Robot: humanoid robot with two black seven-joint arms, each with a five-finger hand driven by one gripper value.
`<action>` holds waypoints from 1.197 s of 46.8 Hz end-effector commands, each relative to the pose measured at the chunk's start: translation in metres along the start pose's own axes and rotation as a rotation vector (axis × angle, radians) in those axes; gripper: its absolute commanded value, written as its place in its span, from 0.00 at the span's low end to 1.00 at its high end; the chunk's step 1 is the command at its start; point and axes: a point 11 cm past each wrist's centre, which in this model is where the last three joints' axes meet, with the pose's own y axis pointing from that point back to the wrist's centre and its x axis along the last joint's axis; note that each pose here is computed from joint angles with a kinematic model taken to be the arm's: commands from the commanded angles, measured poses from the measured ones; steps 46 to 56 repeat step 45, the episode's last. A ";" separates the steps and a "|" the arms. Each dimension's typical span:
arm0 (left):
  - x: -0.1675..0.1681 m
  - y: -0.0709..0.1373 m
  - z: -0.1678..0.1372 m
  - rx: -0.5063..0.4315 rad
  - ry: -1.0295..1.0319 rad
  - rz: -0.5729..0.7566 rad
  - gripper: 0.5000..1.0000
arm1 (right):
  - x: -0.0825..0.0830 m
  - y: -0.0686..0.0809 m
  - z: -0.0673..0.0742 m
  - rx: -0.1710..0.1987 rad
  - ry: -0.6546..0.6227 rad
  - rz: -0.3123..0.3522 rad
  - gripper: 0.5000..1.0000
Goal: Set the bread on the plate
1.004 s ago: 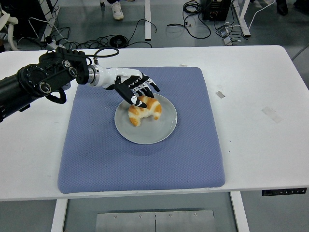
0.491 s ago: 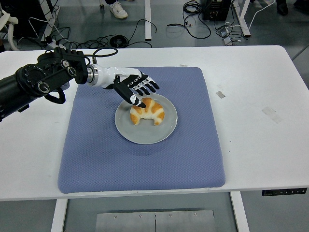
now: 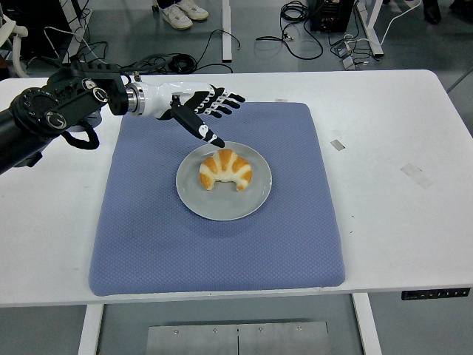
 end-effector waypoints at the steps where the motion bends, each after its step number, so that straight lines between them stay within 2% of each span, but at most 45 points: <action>1: 0.006 0.003 0.002 -0.022 0.033 0.031 0.93 | 0.000 0.000 0.000 0.000 0.000 -0.001 1.00; 10: 0.034 0.015 -0.003 -0.035 0.075 0.166 0.93 | 0.000 0.000 0.001 -0.001 0.001 0.000 1.00; 28: 0.075 0.040 0.003 -0.152 0.225 0.346 0.94 | -0.001 0.000 0.000 0.000 -0.001 -0.001 1.00; 56: 0.078 0.045 -0.006 -0.140 0.238 0.367 0.94 | -0.001 0.000 0.000 0.000 -0.001 -0.003 1.00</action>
